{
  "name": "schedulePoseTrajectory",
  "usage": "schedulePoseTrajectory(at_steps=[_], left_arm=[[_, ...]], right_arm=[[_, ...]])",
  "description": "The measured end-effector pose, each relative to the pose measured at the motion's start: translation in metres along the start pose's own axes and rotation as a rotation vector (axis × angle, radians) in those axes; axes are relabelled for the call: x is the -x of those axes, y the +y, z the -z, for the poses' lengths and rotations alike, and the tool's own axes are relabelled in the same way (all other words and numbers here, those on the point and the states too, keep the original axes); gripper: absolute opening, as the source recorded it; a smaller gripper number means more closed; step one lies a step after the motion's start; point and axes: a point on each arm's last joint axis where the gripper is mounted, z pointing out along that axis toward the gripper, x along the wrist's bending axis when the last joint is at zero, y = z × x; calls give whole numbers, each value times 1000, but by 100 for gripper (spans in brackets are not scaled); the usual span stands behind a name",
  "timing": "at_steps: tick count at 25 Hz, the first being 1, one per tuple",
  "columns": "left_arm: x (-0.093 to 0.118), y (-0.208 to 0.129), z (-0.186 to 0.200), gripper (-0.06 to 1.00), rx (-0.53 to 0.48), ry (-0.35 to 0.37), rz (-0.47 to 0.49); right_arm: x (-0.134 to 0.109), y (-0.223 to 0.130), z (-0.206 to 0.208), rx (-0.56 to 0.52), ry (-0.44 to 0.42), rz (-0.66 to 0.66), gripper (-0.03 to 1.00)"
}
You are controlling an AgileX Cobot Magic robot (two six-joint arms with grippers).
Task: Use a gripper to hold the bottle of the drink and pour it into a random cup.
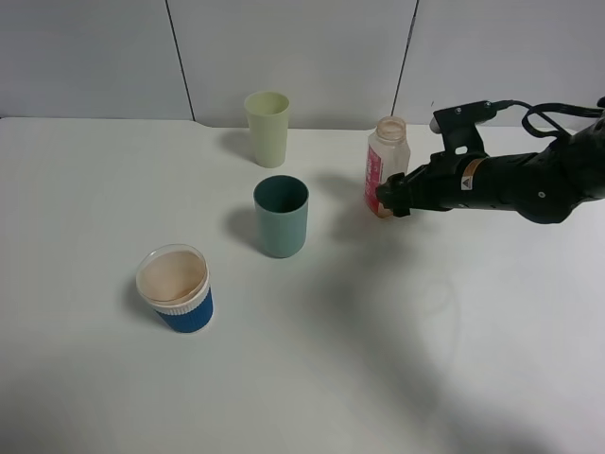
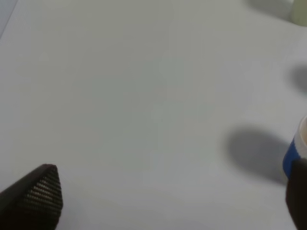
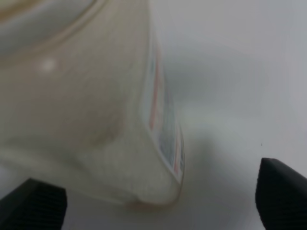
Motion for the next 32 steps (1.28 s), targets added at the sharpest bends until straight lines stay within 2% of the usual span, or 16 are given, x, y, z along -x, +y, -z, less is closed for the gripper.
schedulePoseTrajectory(at_steps=[5,11,17,20,27,32], left_arm=[[0,0,0,93,0,0,0],[0,0,0,93,0,0,0],[0,0,0,93,0,0,0],[0,0,0,93,0,0,0],[0,0,0,93,0,0,0],[0,0,0,93,0,0,0]], right_arm=[[0,1,2,0,-3,1,81],[0,15,14,52,-9,9,81],[1,17,21,17,-28,12,81],[1,23,28,32,-34,14,81],[2,44,63,62,-77,26,81],[1,65,103,156,-108,37,81]])
